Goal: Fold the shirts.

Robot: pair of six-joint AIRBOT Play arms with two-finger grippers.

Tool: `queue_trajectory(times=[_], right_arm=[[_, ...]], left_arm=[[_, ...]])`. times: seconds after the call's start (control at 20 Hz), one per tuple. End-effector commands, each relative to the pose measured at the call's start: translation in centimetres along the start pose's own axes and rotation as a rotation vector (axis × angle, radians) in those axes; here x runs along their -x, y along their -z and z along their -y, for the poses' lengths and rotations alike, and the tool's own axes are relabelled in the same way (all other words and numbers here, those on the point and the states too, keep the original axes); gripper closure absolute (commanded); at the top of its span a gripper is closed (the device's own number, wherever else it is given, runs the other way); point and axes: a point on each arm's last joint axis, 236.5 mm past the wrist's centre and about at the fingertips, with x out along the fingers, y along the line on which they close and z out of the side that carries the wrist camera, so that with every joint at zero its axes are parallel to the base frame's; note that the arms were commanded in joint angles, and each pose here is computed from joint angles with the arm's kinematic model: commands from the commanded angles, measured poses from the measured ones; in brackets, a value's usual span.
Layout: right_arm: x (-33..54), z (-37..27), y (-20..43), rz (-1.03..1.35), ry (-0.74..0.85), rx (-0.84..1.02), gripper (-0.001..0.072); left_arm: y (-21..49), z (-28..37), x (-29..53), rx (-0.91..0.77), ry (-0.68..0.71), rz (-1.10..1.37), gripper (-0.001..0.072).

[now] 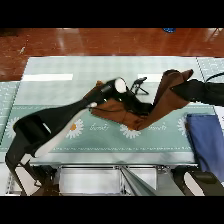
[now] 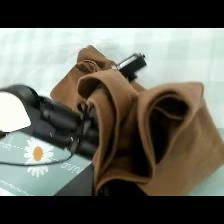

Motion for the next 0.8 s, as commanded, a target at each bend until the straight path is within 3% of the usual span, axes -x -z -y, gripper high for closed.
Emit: queue_trajectory(times=[0.0, 0.2, 0.4, 0.7, 0.75], right_arm=[[-2.8, -2.2, -0.7, -0.013, -0.074, 0.004, 0.0688], [-9.6, -5.7, -1.9, -0.084, -0.141, 0.063, 0.0688], [-19.5, -8.0, -2.7, -0.169, -0.177, 0.079, 0.0687], [-31.7, -8.4, 3.3, -0.364, -0.233, -0.057, 0.0687], [-32.8, -8.6, 4.6, -0.39, -0.246, -0.082, 0.0603]], left_arm=[[-3.4, -5.3, 8.9, 0.096, 0.0, 0.056, 0.0689], [-4.5, -13.1, 26.8, 0.169, -0.173, 0.301, 0.0689], [0.5, -11.7, 40.1, 0.081, -0.315, 0.559, 0.0689], [6.3, -8.7, 41.7, 0.037, -0.38, 0.717, 0.0689], [6.5, -9.3, 40.8, 0.049, -0.378, 0.721, 0.0689]])
